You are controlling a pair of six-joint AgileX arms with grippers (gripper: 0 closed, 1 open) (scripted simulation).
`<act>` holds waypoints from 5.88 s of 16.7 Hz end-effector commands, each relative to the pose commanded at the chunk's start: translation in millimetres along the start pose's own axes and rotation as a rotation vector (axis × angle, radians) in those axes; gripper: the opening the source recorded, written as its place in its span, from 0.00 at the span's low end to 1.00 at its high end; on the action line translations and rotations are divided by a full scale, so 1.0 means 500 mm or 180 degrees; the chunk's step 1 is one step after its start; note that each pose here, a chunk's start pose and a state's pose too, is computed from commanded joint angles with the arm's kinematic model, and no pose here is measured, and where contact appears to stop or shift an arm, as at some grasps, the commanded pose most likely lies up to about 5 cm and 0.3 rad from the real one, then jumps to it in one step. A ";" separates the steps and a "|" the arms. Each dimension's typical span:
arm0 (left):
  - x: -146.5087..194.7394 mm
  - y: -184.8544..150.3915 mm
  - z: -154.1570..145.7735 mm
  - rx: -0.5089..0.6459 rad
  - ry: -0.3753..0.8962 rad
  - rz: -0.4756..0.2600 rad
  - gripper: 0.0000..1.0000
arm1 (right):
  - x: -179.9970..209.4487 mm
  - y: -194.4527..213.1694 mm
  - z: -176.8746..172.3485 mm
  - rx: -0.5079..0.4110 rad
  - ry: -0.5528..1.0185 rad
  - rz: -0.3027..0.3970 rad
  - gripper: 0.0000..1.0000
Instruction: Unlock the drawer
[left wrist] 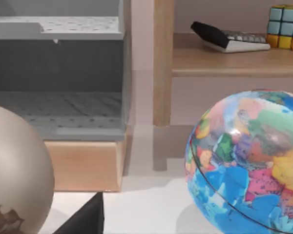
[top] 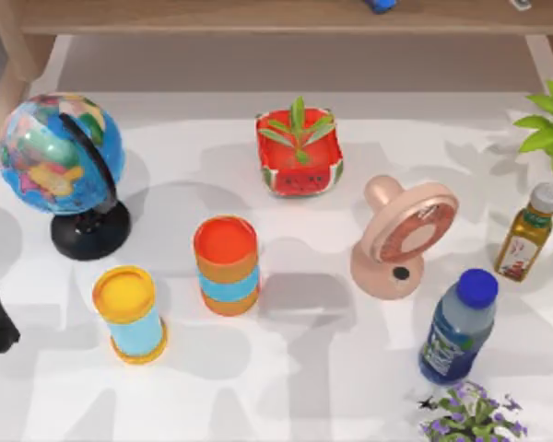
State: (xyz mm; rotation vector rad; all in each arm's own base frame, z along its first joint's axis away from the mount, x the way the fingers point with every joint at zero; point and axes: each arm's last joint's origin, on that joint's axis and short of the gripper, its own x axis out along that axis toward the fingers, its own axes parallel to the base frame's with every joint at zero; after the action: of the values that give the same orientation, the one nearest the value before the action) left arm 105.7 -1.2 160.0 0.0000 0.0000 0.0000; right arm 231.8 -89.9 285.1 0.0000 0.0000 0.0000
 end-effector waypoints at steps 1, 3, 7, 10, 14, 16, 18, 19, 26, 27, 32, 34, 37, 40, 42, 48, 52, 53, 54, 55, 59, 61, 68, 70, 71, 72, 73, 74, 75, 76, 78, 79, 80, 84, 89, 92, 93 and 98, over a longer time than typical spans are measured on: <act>0.000 0.000 0.000 0.0000 0.0000 0.0000 1.00 | 0.000 0.000 0.000 0.0000 0.0000 0.0000 1.00; 0.000 0.000 0.000 0.0000 0.0000 0.0000 1.00 | -0.001 0.002 -0.002 0.0003 0.0008 0.0006 1.00; 0.000 0.000 0.000 0.0000 0.0000 0.0000 1.00 | 0.023 -0.011 -0.001 -0.0227 -0.0029 0.0001 1.00; 0.000 0.000 0.000 0.0000 0.0000 0.0000 1.00 | 0.078 -0.044 -0.019 -0.0743 -0.0033 -0.0015 1.00; 0.000 0.000 0.000 0.0000 0.0000 0.0000 1.00 | 0.177 -0.101 -0.090 -0.1841 0.0021 -0.0025 1.00; 0.000 0.000 0.000 0.0000 0.0000 0.0000 1.00 | 0.223 -0.127 -0.140 -0.2494 0.0038 -0.0022 1.00; 0.000 0.000 0.000 0.0000 0.0000 0.0000 1.00 | 0.262 -0.149 -0.195 -0.3150 0.0039 -0.0020 1.00; 0.000 0.000 0.000 0.0000 0.0000 0.0000 1.00 | 0.279 -0.158 -0.222 -0.3463 0.0036 -0.0020 1.00; 0.000 0.000 0.000 0.0000 0.0000 0.0000 1.00 | 0.339 -0.181 -0.377 -0.4887 0.0025 -0.0025 1.00; 0.000 0.000 0.000 0.0000 0.0000 0.0000 1.00 | 0.342 -0.181 -0.386 -0.4957 0.0025 -0.0024 1.00; 0.000 0.000 0.000 0.0000 0.0000 0.0000 1.00 | 0.340 -0.181 -0.392 -0.4988 0.0039 -0.0017 1.00; 0.000 0.000 0.000 0.0000 0.0000 0.0000 1.00 | 0.347 -0.182 -0.391 -0.4996 0.0028 -0.0023 1.00; 0.000 0.000 0.000 0.0000 0.0000 0.0000 1.00 | 0.373 -0.182 -0.391 -0.5000 0.0025 -0.0025 1.00; 0.000 0.000 0.000 0.0000 0.0000 0.0000 1.00 | 0.392 -0.181 -0.392 -0.5000 0.0025 -0.0025 1.00; 0.000 0.000 0.000 0.0000 0.0000 0.0000 1.00 | 0.393 -0.181 -0.392 -0.5000 0.0025 -0.0025 1.00; 0.000 0.000 0.000 0.0000 0.0000 0.0000 1.00 | 0.393 -0.181 -0.392 -0.5000 0.0025 -0.0025 0.62; 0.000 0.000 0.000 0.0000 0.0000 0.0000 1.00 | 0.393 -0.181 -0.392 -0.5000 0.0025 -0.0025 0.32; 0.000 0.000 0.000 0.0000 0.0000 0.0000 1.00 | 0.393 -0.181 -0.392 -0.5000 0.0025 -0.0025 0.25; 0.000 0.000 0.000 0.0000 0.0000 0.0000 1.00 | 0.393 -0.181 -0.392 -0.5000 0.0025 -0.0025 0.17; 0.000 0.000 0.000 0.0000 0.0000 0.0000 1.00 | 0.393 -0.181 -0.392 -0.5000 0.0025 -0.0025 0.10; 0.000 0.000 0.000 0.0000 0.0000 0.0000 1.00 | 0.393 -0.181 -0.392 -0.5000 0.0025 -0.0025 0.00; 0.000 0.000 0.000 0.0000 0.0000 0.0000 1.00 | 0.393 -0.181 -0.392 -0.5000 0.0025 -0.0025 0.00; 0.000 0.000 0.000 0.0000 0.0000 0.0000 1.00 | 0.374 -0.184 -0.393 -0.4992 0.0028 -0.0019 0.00; 0.000 0.000 0.000 0.0000 0.0000 0.0000 1.00 | 0.341 -0.184 -0.397 -0.4973 0.0050 0.0000 0.00; 0.000 0.000 0.000 0.0000 0.0000 0.0000 1.00 | 0.321 -0.184 -0.399 -0.4967 0.0061 0.0006 0.00; 0.000 0.000 0.000 0.0000 0.0000 0.0000 1.00 | 0.302 -0.183 -0.400 -0.4964 0.0068 0.0008 0.00; 0.000 0.000 0.000 0.0000 0.0000 0.0000 1.00 | 0.285 -0.183 -0.399 -0.4968 0.0066 0.0002 0.00; 0.000 0.000 0.000 0.0000 0.0000 0.0000 1.00 | 0.274 -0.183 -0.397 -0.4976 0.0057 -0.0010 0.00; 0.000 0.000 0.000 0.0000 0.0000 0.0000 1.00 | 0.267 -0.183 -0.395 -0.4984 0.0048 -0.0021 0.00; 0.000 0.000 0.000 0.0000 0.0000 0.0000 1.00 | 0.265 -0.183 -0.394 -0.4987 0.0045 -0.0025 0.00; 0.000 0.000 0.000 0.0000 0.0000 0.0000 1.00 | 0.265 -0.183 -0.394 -0.4987 0.0045 -0.0025 0.00; 0.000 0.000 0.000 0.0000 0.0000 0.0000 1.00 | 0.268 -0.181 -0.396 -0.4980 0.0048 -0.0016 0.00; 0.000 0.000 0.000 0.0000 0.0000 0.0000 1.00 | 0.266 -0.181 -0.396 -0.4983 0.0044 -0.0016 0.00; 0.000 0.000 0.000 0.0000 0.0000 0.0000 1.00 | 0.212 -0.182 -0.400 -0.4967 0.0054 0.0009 0.00; 0.000 0.000 0.000 0.0000 0.0000 0.0000 1.00 | 0.142 -0.180 -0.396 -0.4980 0.0049 -0.0015 0.00; 0.000 0.000 0.000 0.0000 0.0000 0.0000 1.00 | 0.144 -0.179 -0.397 -0.4979 0.0046 -0.0013 0.00; 0.000 0.000 0.000 0.0000 0.0000 0.0000 1.00 | 0.143 -0.179 -0.397 -0.4981 0.0044 -0.0012 0.00; 0.000 0.000 0.000 0.0000 0.0000 0.0000 1.00 | 0.069 -0.181 -0.401 -0.4967 0.0054 0.0007 0.00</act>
State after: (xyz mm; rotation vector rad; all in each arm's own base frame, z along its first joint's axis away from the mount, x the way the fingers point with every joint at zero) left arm 105.7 -1.2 160.0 0.0000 0.0000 0.0000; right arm 266.2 -180.3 84.5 -1.5603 0.0169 0.0024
